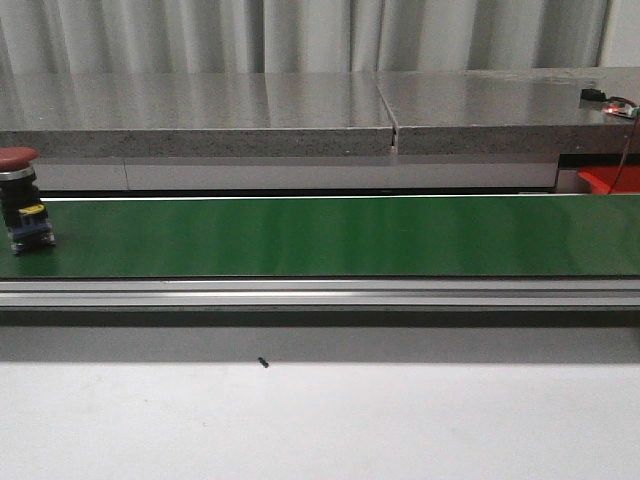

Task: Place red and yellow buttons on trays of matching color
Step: 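Lower the left gripper and grasp a second red button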

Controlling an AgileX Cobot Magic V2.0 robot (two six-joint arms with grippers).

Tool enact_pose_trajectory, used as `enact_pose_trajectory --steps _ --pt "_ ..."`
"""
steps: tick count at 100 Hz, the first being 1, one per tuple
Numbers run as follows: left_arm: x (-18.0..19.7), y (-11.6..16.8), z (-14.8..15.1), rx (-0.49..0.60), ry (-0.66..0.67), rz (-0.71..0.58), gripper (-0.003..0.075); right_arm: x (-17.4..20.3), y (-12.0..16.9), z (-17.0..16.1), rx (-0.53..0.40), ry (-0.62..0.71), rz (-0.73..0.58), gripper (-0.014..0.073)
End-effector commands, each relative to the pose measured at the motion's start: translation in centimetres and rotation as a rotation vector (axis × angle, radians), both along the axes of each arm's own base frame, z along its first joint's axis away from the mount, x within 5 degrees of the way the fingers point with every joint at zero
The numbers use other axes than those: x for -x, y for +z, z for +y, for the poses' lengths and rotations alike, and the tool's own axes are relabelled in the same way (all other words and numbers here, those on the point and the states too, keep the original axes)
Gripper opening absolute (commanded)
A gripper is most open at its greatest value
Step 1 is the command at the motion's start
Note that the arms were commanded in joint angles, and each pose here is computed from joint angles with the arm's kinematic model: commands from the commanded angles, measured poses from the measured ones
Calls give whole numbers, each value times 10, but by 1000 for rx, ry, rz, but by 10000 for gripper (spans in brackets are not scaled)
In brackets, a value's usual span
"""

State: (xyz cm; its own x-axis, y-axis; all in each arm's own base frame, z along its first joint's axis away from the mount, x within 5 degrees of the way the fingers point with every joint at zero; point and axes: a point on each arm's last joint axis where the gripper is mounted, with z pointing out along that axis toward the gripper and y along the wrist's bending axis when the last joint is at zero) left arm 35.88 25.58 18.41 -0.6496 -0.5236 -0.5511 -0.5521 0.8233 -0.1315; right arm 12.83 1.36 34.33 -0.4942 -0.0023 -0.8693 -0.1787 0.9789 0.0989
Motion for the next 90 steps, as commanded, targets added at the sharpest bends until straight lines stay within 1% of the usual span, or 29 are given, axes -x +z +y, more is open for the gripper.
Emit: enact_pose_trajectory --steps 1,8,19,28,42,57,69,81,90 --pt "-3 35 1 -62 16 -99 136 -1 14 -1 -4 -17 -84 -68" --pt "-3 39 1 -65 17 -106 86 -1 14 -1 -4 -17 -84 -68" --pt "0 50 -2 -71 14 -120 46 -1 14 -1 -4 -17 -84 -68" --pt "4 66 -6 -79 13 -147 41 -1 14 -1 -4 -17 -84 -68" --pt "15 104 -19 -80 6 -207 41 -1 14 -1 -4 -17 -84 -68" --pt "25 142 -47 -111 -77 -237 41 -1 14 -1 -4 -17 -84 -68" --pt "28 164 -74 -123 -139 -270 41 -1 14 -1 -4 -17 -84 -68" --pt "34 176 -102 -122 -203 -285 41 -1 14 -1 -4 -17 -84 -68" --pt "39 177 -123 -113 -249 -285 41 -1 14 -1 -4 -17 -84 -68"
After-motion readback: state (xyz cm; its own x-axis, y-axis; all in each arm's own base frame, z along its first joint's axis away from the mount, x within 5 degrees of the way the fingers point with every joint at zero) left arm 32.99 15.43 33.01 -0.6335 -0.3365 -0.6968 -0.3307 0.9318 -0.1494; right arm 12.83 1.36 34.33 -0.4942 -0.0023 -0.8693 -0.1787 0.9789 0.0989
